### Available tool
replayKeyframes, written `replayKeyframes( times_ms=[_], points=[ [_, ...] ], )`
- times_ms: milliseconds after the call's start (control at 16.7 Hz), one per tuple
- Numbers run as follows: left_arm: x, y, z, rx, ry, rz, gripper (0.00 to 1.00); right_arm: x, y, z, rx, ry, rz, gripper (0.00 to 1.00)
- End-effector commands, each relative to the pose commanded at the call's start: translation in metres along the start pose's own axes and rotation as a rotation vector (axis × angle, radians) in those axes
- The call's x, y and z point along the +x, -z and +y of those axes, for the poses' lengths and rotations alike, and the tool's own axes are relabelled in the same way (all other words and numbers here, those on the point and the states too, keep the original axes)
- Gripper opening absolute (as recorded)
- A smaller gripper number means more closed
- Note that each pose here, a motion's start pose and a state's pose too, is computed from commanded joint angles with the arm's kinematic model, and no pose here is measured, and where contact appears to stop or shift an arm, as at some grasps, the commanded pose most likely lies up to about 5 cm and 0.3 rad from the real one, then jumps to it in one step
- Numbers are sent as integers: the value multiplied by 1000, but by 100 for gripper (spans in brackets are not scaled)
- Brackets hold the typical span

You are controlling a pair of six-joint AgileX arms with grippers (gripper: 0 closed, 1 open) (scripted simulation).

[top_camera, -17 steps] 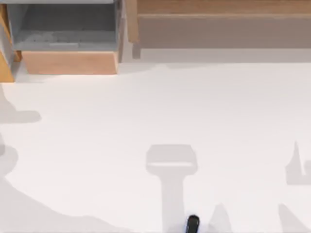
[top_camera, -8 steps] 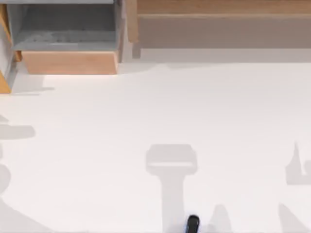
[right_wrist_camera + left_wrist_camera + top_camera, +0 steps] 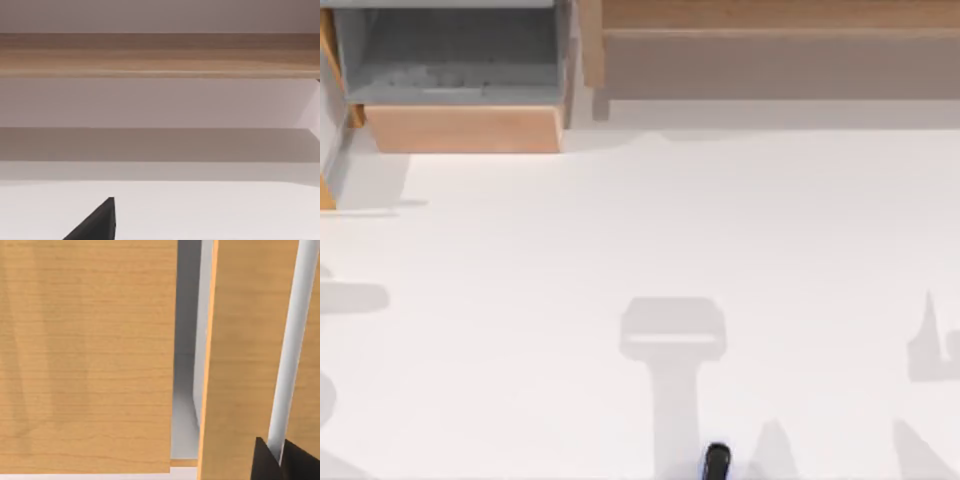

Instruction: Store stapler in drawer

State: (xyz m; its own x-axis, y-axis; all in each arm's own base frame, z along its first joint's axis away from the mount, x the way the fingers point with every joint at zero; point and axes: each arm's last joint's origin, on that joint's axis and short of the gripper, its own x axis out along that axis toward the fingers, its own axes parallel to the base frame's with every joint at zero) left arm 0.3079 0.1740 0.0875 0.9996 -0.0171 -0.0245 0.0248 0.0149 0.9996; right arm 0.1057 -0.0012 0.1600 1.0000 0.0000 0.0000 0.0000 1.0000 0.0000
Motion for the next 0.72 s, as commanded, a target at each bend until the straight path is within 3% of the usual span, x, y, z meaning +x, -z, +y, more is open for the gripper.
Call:
replayKeyframes(
  times_ms=[540,720],
  points=[
    [-59,1,-2,-1,1,2,0,0,0,0,0,0,0,100],
    [-63,0,-2,0,0,0,0,0,0,0,0,0,0,100]
  ],
)
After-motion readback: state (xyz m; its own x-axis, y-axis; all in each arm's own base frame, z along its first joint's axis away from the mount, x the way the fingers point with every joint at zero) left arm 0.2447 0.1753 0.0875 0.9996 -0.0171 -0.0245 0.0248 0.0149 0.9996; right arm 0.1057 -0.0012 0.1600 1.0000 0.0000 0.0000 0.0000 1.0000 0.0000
